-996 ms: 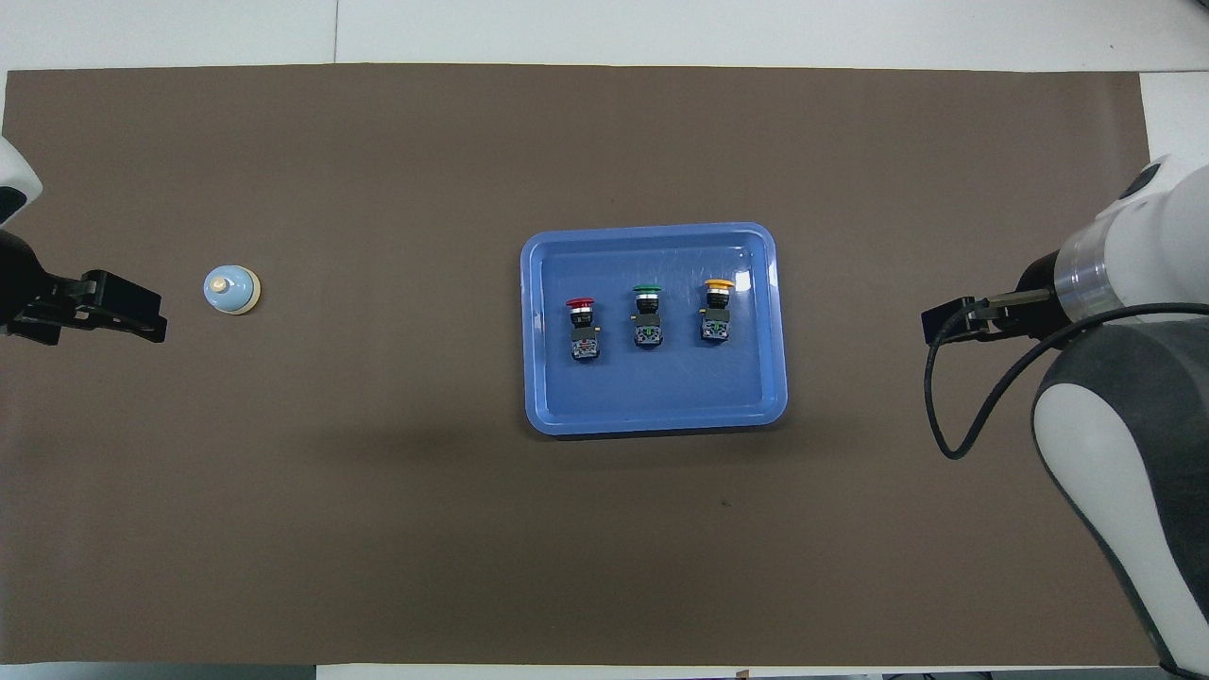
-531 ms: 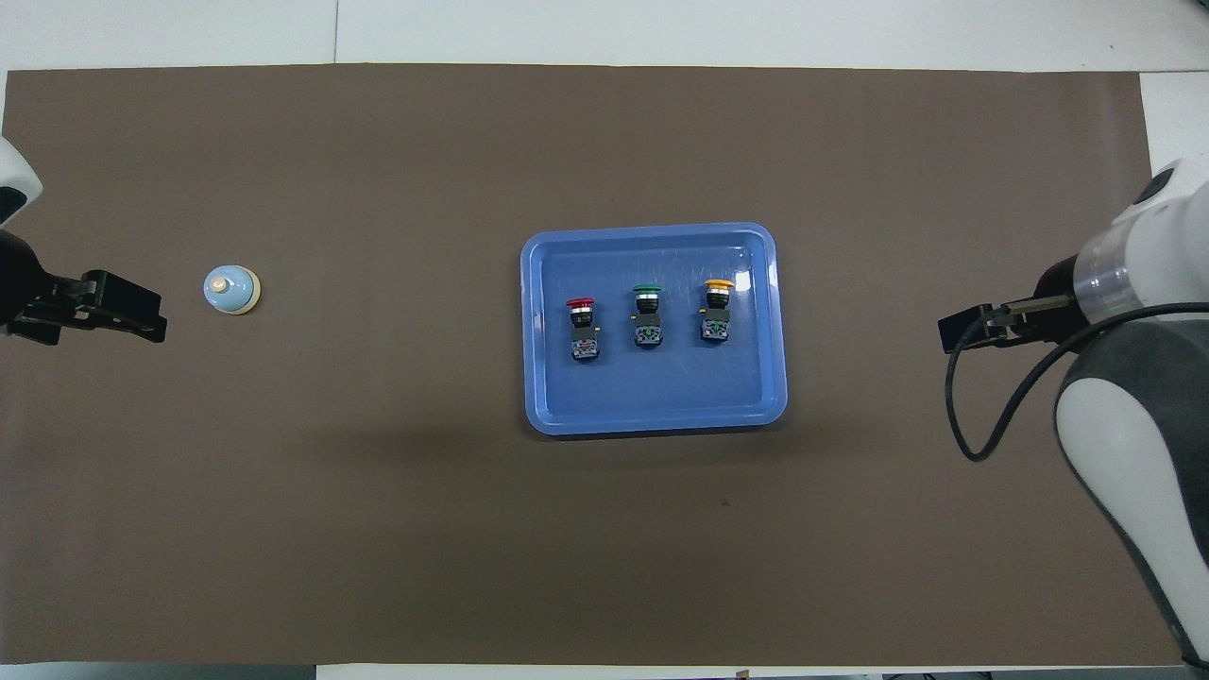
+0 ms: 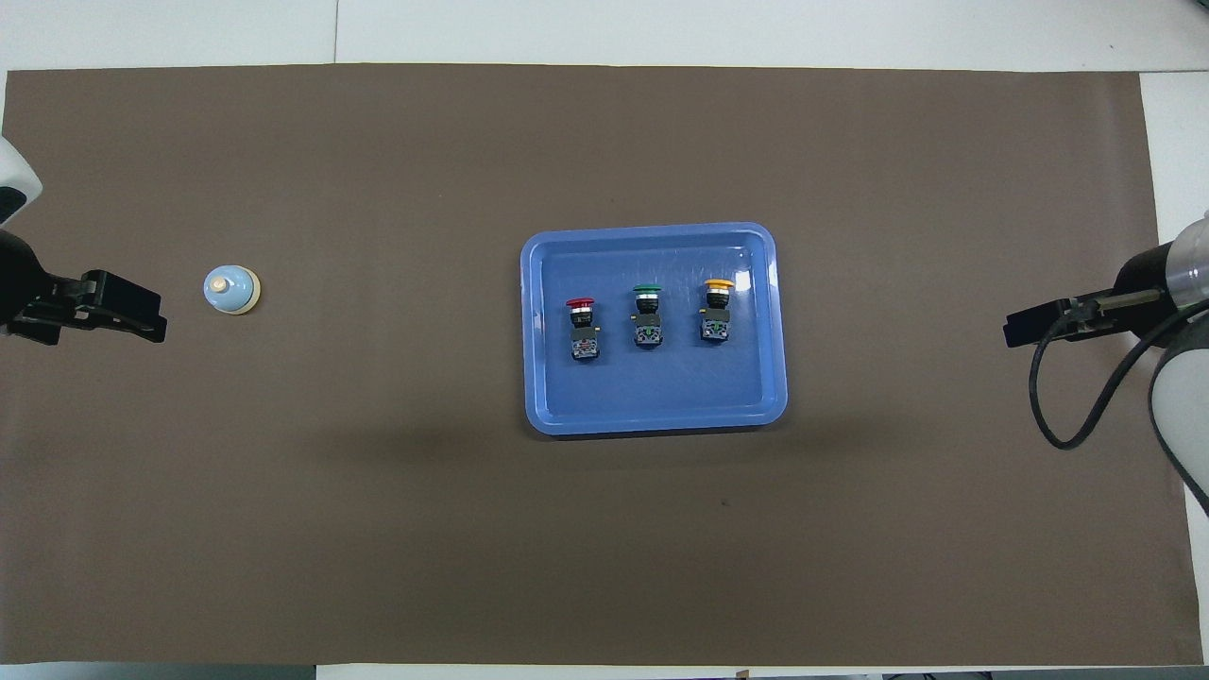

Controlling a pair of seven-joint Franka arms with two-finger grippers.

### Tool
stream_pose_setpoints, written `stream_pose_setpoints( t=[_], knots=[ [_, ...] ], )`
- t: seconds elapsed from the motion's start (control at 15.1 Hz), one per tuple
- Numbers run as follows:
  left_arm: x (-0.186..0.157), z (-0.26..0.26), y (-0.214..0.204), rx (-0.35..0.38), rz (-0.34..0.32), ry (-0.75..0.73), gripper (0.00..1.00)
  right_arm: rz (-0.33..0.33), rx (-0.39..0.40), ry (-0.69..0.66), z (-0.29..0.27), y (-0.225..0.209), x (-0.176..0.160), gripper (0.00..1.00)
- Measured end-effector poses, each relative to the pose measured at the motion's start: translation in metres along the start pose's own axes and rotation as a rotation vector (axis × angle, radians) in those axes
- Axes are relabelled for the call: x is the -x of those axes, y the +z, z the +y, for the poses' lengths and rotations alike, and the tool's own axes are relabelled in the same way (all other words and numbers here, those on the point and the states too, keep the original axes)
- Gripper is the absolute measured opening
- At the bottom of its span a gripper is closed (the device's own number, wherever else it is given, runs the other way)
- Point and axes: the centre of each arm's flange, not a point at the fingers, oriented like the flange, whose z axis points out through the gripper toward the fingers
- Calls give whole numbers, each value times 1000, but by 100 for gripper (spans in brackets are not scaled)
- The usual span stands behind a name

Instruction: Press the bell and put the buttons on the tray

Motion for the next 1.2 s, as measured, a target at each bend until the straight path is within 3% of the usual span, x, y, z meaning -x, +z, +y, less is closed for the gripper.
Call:
stream_pose_setpoints(
  t=[0.33, 1.2],
  knots=[
    [0, 0, 0, 0, 0, 0, 100, 13, 2, 21, -3, -30, 2, 100],
    [0, 0, 0, 0, 0, 0, 100, 3, 0, 51, 1, -25, 2, 100]
  ],
)
